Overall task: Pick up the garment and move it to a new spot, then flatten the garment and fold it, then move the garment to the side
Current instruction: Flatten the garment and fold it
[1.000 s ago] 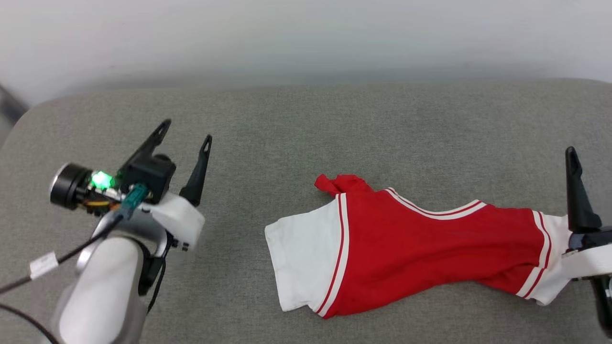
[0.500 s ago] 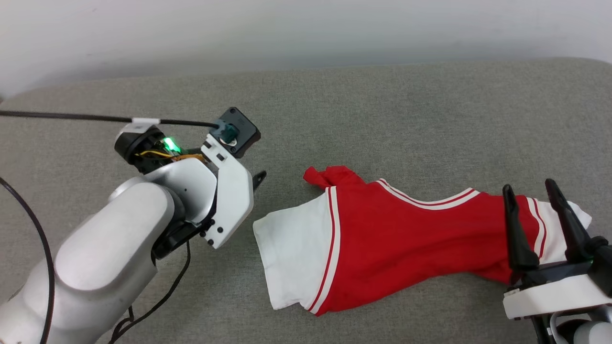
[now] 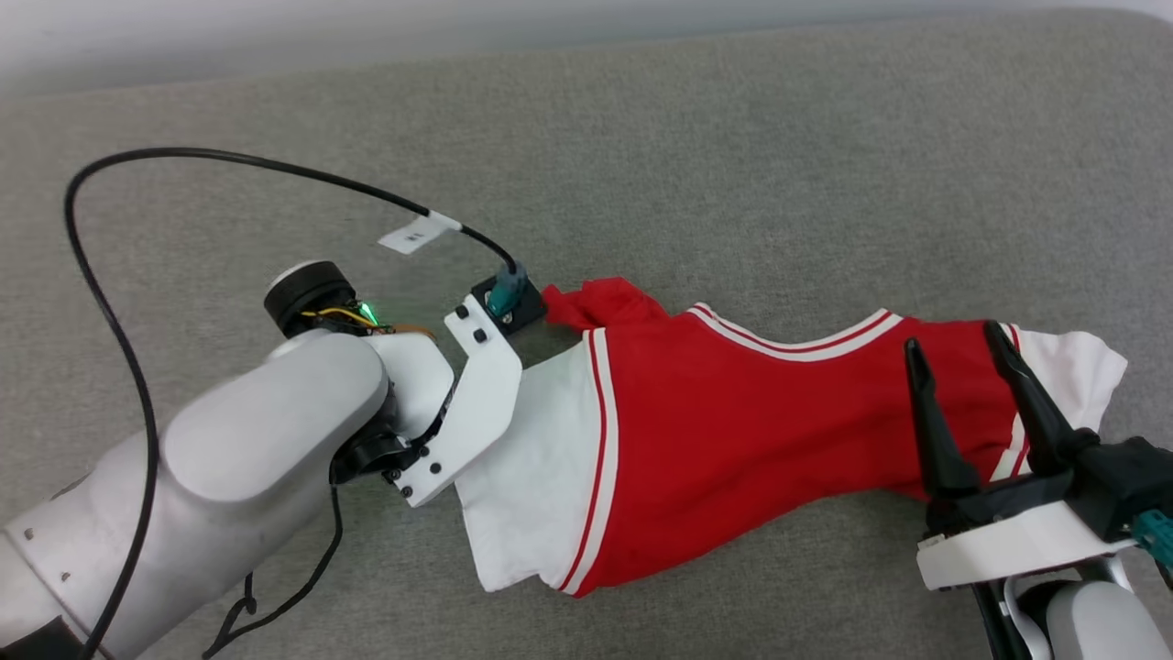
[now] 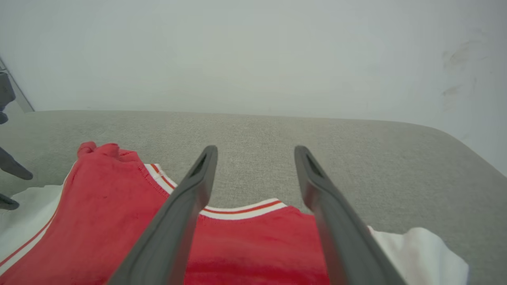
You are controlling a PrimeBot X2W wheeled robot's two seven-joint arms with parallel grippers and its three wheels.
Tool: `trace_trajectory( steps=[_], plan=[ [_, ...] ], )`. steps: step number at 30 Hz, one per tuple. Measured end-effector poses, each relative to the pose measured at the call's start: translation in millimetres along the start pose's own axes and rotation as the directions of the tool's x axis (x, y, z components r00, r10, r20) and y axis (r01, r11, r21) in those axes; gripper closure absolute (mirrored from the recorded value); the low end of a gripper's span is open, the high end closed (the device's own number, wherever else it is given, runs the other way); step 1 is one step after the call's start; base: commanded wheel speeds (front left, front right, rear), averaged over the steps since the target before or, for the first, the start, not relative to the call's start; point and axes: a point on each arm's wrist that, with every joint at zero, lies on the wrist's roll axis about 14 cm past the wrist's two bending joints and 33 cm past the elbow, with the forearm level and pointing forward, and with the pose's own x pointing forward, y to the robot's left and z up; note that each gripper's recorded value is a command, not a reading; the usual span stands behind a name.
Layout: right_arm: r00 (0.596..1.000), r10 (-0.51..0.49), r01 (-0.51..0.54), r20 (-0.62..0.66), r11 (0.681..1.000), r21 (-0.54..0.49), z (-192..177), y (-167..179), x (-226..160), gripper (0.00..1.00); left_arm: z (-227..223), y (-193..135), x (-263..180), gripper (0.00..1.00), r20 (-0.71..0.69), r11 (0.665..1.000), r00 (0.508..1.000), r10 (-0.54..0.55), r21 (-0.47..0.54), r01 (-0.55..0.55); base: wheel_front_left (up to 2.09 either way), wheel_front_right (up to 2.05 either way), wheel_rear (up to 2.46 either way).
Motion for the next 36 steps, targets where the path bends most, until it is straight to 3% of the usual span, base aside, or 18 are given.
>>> trace_trajectory(
  steps=[6,7,8,14,19,25,31,32,33,34,36],
  plan=[
    [0.999,-0.015,0.015,-0.033,1.0,0.001,-14.8,-4.2,3.5,0.0,-5.4,-2.7,23.5,0.0,-0.068,0.999,0.997,-0.04,0.03,0.043,0.0,0.0,0.0],
    [0.999,-0.02,0.02,-0.039,1.0,0.001,-16.9,-5.6,3.5,0.0,-5.8,-3.0,25.3,0.55,-0.073,0.998,0.996,-0.044,0.031,0.046,0.0,0.0,0.0],
    [0.999,-0.024,0.024,-0.044,1.0,0.001,-18.5,-6.9,3.0,0.0,-5.6,-3.2,25.9,1.0,-0.074,0.998,0.996,-0.046,0.033,0.048,0.0,0.0,0.0],
    [0.999,-0.028,0.029,-0.038,1.0,0.005,-17.0,-7.2,0.7,0.0,-8.0,-4.3,14.3,1.0,-0.042,0.999,0.998,-0.04,0.018,0.041,0.0,0.0,0.0],
    [0.999,-0.022,0.022,-0.026,1.0,0.015,-12.6,-2.6,-3.8,0.0,-35.8,26.7,-9.3,1.0,-0.062,0.998,0.997,0.045,-0.05,-0.048,0.0,0.0,0.0],
    [0.999,-0.021,0.022,-0.024,1.0,0.02,-12.1,-1.0,-5.6,0.0,-85.4,65.9,-26.0,1.0,-0.139,0.974,0.981,0.132,-0.163,-0.154,0.0,0.0,0.0],
    [0.999,-0.018,0.019,-0.044,1.0,0.023,-19.5,1.1,-5.5,0.0,-117.8,71.5,-14.4,1.0,-0.193,0.95,0.971,0.14,-0.251,-0.187,0.0,0.0,0.0],
    [0.999,-0.015,0.016,-0.046,1.0,0.024,-20.1,1.9,-5.4,0.0,-118.4,71.5,-12.9,0.89,-0.189,0.947,0.972,0.14,-0.262,-0.187,0.0,0.0,0.0],
    [0.999,-0.014,0.015,-0.047,1.0,0.025,-20.5,2.3,-5.3,0.0,-117.7,71.2,-12.1,0.89,-0.18,0.945,0.973,0.142,-0.269,-0.187,0.0,0.0,0.0],
    [0.999,-0.013,0.014,-0.048,1.0,0.025,-20.8,2.6,-5.0,0.0,-116.7,71.8,-12.5,0.0,-0.167,0.941,0.975,0.15,-0.277,-0.192,0.0,0.0,0.0],
    [0.999,-0.008,0.01,-0.045,1.0,0.027,-19.9,4.2,-4.3,0.0,-113.8,73.3,-15.7,0.0,-0.142,0.938,0.976,0.164,-0.284,-0.198,0.0,0.0,0.0]
  ],
)
